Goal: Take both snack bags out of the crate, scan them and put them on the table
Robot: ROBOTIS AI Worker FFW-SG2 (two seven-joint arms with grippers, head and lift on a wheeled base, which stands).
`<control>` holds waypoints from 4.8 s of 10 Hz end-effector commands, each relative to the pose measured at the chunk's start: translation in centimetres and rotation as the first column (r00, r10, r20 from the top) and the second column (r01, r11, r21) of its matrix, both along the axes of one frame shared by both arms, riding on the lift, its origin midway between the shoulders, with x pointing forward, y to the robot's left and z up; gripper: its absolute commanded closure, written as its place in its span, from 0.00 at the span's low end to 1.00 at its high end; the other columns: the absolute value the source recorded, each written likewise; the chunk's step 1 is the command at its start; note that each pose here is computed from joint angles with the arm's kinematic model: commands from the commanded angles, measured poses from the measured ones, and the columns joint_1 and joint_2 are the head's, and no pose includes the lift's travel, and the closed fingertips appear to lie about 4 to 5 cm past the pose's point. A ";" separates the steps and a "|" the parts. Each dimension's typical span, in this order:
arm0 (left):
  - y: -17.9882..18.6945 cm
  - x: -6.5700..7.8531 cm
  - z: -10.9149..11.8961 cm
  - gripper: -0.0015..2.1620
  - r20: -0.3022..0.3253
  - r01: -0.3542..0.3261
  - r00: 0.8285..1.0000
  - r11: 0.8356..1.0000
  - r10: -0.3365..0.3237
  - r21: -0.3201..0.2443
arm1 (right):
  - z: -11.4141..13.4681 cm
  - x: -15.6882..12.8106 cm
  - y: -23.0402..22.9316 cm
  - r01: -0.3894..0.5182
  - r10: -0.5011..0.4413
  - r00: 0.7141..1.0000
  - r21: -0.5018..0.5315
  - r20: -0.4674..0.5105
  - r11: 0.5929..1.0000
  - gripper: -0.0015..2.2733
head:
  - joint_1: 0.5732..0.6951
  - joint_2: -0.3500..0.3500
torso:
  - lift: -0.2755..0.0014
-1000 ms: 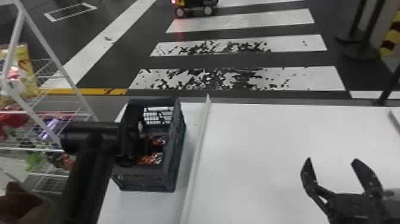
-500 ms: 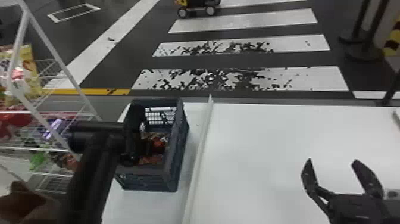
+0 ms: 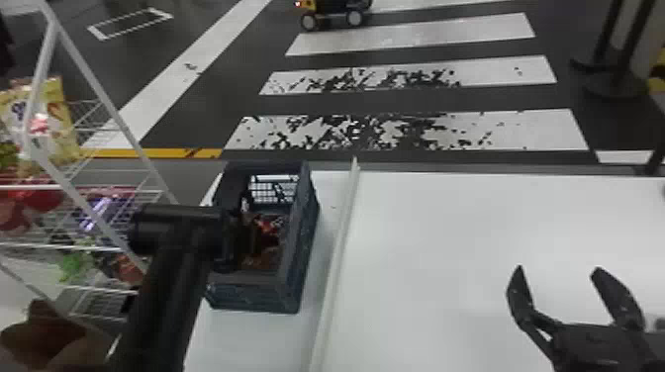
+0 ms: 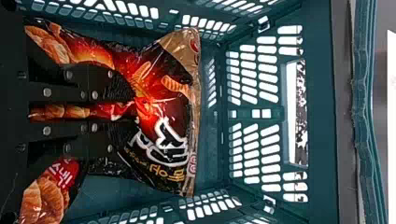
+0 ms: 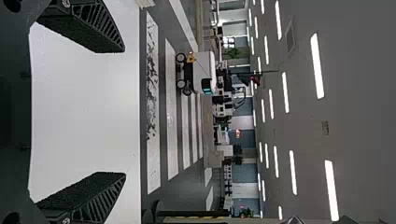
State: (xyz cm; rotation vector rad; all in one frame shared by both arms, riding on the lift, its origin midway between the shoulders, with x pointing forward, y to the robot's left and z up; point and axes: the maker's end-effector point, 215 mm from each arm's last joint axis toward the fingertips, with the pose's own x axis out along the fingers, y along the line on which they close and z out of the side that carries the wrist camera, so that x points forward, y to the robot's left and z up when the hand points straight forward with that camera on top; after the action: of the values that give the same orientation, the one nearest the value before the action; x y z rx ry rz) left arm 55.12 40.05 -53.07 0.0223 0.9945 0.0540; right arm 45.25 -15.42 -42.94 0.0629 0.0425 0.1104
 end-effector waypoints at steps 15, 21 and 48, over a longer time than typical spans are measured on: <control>-2.0 -0.5 13.9 0.99 0.146 0.014 0.989 1.000 -0.014 0.002 | -1.0 -0.4 0.3 -0.005 0.005 1.000 -0.008 -0.028 1.000 0.02 | 1.00 0.86 | 0.66; 1.7 -1.5 18.9 0.99 0.207 -0.046 0.977 0.999 0.043 0.011 | -2.1 -0.6 0.3 -0.009 0.008 0.998 -0.021 -0.061 1.000 0.02 | 1.00 0.89 | 0.66; -35.3 -4.8 9.1 0.99 0.341 0.267 0.928 0.904 -0.148 -0.333 | -0.4 2.4 -3.9 0.056 -0.059 0.997 -0.060 -0.044 0.997 0.02 | 1.00 0.31 | 0.66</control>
State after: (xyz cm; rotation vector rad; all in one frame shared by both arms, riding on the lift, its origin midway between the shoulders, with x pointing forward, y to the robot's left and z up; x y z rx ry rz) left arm 50.40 5.70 -43.54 -0.1972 0.6705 -0.3132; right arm 47.66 -19.38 -43.32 0.0060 0.0880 0.0513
